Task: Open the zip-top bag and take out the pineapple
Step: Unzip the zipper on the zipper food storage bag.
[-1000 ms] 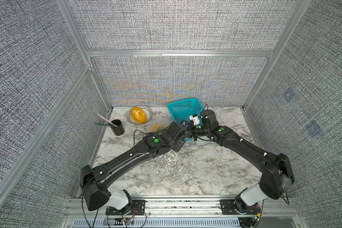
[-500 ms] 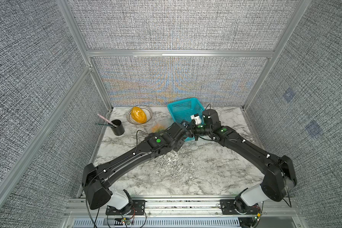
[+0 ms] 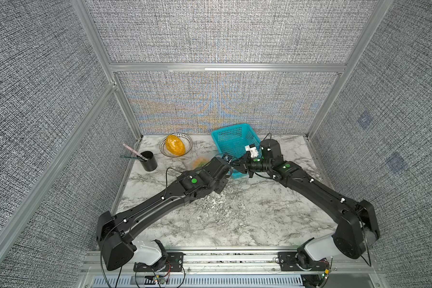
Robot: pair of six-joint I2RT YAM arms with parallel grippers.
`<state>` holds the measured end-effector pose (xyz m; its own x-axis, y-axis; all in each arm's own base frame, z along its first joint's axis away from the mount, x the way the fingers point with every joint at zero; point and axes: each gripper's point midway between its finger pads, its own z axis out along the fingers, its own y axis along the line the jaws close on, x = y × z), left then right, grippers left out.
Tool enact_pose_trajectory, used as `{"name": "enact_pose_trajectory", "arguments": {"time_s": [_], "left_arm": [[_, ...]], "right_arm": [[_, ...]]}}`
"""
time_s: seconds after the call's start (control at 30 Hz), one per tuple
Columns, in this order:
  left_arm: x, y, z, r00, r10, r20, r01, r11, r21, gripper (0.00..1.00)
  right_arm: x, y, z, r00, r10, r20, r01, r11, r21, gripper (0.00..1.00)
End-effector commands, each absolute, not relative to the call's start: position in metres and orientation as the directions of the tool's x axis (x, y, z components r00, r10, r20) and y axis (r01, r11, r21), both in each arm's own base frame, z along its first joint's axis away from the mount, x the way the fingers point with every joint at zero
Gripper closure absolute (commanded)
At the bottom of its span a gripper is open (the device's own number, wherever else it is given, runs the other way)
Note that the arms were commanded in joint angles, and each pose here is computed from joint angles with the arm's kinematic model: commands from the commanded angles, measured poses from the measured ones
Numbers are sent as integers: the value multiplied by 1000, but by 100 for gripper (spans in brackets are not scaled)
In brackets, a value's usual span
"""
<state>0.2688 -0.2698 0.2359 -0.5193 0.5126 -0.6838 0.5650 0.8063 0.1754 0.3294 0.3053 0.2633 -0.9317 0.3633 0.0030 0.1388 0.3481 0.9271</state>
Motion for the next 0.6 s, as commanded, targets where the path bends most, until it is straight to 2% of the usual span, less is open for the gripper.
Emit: {"name": "enact_pose_trajectory", "arguments": {"time_s": [0.0,0.03,0.1,0.3,0.33,0.43,0.57], "left_arm": [[267,-280,242,-514,487,-706,587,800,124,59],[266,-284,243,-514,482,-710,598,794,105,53],[265,-292,245,-515,466,-720,613,787,71,48],[270,-304,247,-502,473,-724,632,772,66,47],[272,-305,246,-499,479,-723,632,771,75,51],[276,-305,244,-496,492,-715,629,771,94,70],[277,-300,241,-504,498,-705,624,775,102,72]], "right_arm": [[332,309,275,-931,366,-12,111,312,943,100],[332,311,275,-931,365,-8,113,309,944,100],[332,314,275,-933,360,-6,112,304,946,100],[331,322,275,-938,348,-3,109,303,947,100],[331,322,275,-938,346,-3,109,303,947,100],[331,323,275,-939,344,-2,109,303,947,100],[331,322,275,-938,347,-1,110,302,947,100]]}}
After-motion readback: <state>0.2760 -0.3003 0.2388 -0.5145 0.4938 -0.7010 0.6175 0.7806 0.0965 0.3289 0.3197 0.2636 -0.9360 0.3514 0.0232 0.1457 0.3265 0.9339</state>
